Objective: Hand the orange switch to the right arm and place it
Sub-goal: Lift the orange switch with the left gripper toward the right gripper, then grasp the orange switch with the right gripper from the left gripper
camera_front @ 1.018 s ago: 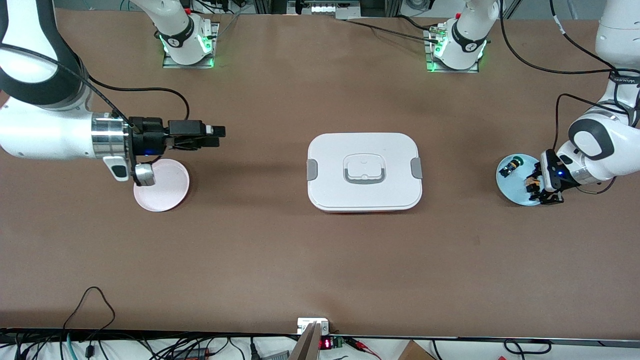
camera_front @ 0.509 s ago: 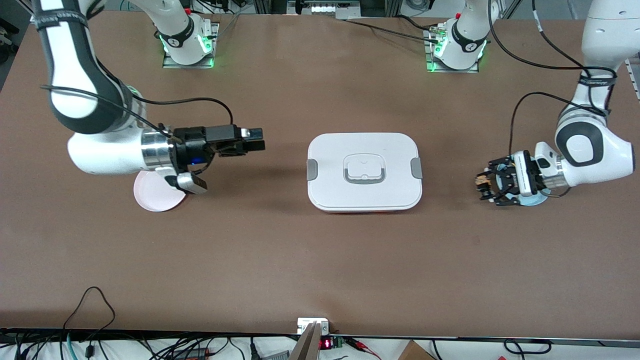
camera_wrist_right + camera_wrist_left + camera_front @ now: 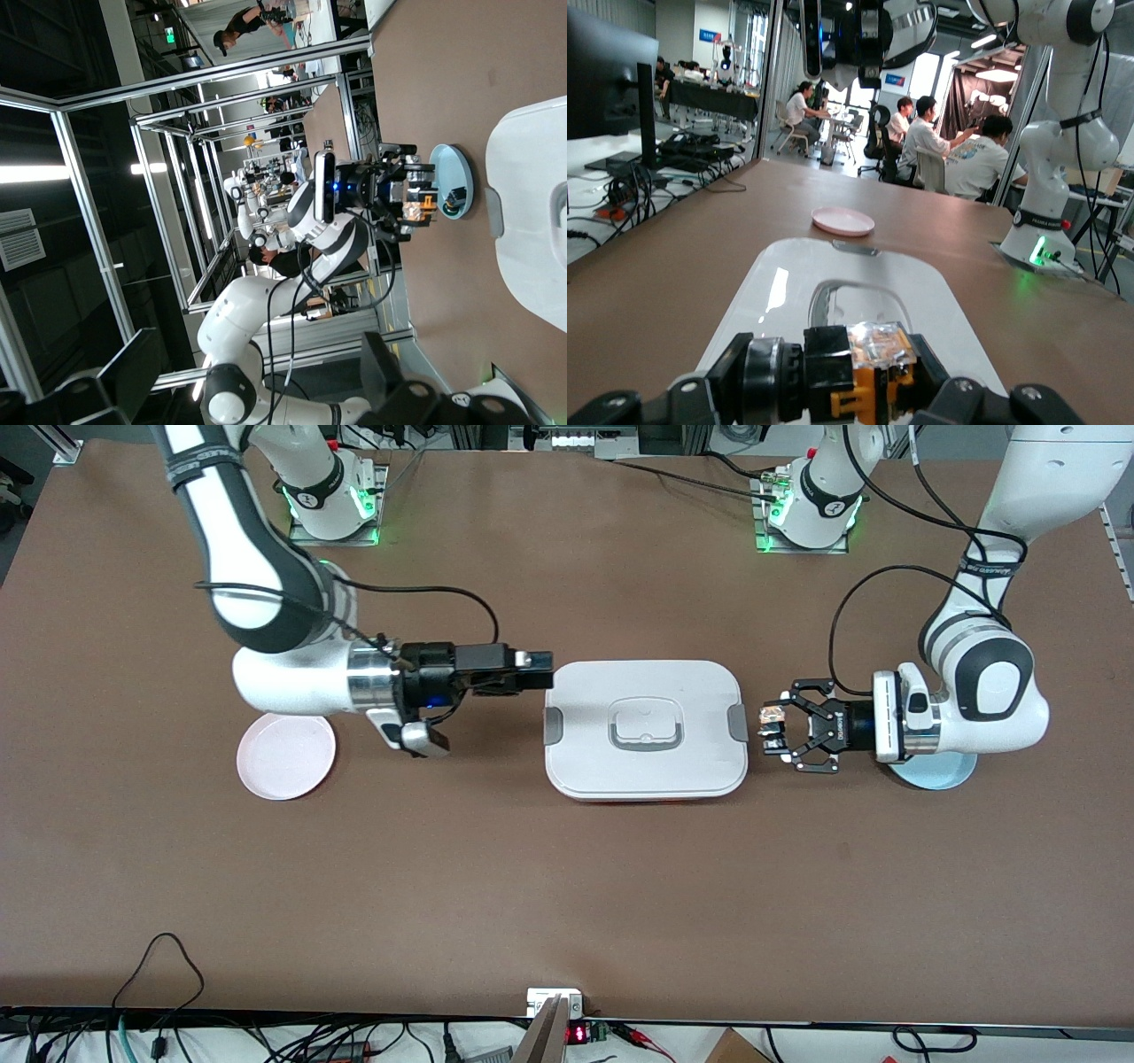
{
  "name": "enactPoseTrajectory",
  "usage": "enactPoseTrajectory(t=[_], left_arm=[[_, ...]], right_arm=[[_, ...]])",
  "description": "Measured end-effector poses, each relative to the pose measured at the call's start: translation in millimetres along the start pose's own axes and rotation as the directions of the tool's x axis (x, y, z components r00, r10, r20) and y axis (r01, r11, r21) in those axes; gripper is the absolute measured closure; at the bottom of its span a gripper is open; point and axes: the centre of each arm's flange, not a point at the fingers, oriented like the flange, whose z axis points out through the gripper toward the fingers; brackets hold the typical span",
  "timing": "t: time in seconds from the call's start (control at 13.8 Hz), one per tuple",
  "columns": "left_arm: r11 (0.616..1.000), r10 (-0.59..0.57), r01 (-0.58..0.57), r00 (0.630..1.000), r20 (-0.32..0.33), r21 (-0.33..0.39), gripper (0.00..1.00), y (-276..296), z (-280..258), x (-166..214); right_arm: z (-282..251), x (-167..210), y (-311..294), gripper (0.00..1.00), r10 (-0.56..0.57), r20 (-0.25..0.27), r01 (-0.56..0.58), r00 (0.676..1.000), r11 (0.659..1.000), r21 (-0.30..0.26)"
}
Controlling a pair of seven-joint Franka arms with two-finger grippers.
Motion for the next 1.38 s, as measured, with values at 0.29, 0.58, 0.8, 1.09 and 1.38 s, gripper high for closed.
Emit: enactPoseTrajectory(t=[0.29,0.58,0.8,1.09,1.38], left_arm=[[0.995,-0.089,0.078,0.969,-0.229,-0.057,0.26,7.3,105.2,59.4],[0.978,-0.205,0.189,0.947,-0.249,-0.089,0.26,7.1,167.6,122.6],[0.966,-0.26,0.247,0.937,-0.233,-0.081,0.26,7.9,187.1,154.0],[0.952,-0.305,0.299,0.928,-0.213,-0.064,0.26,9.1,196.6,154.3],[0.953,-0.302,0.303,0.933,-0.196,-0.027,0.26,11.6,210.9,160.7]], right_arm=[[17.9,5.5,-2.1,0.0,-0.008,-0.023,0.008,1.0,1.0,0.006],[27.4,10.8,14.6,0.0,0.005,-0.028,-0.005,1.0,1.0,0.029],[29.9,12.0,20.1,0.0,0.003,-0.026,-0.002,1.0,1.0,0.026],[30.3,12.2,17.6,0.0,-0.001,-0.026,0.002,1.0,1.0,0.031],[30.6,13.6,21.3,0.0,0.069,-0.027,-0.068,0.997,0.997,0.035]])
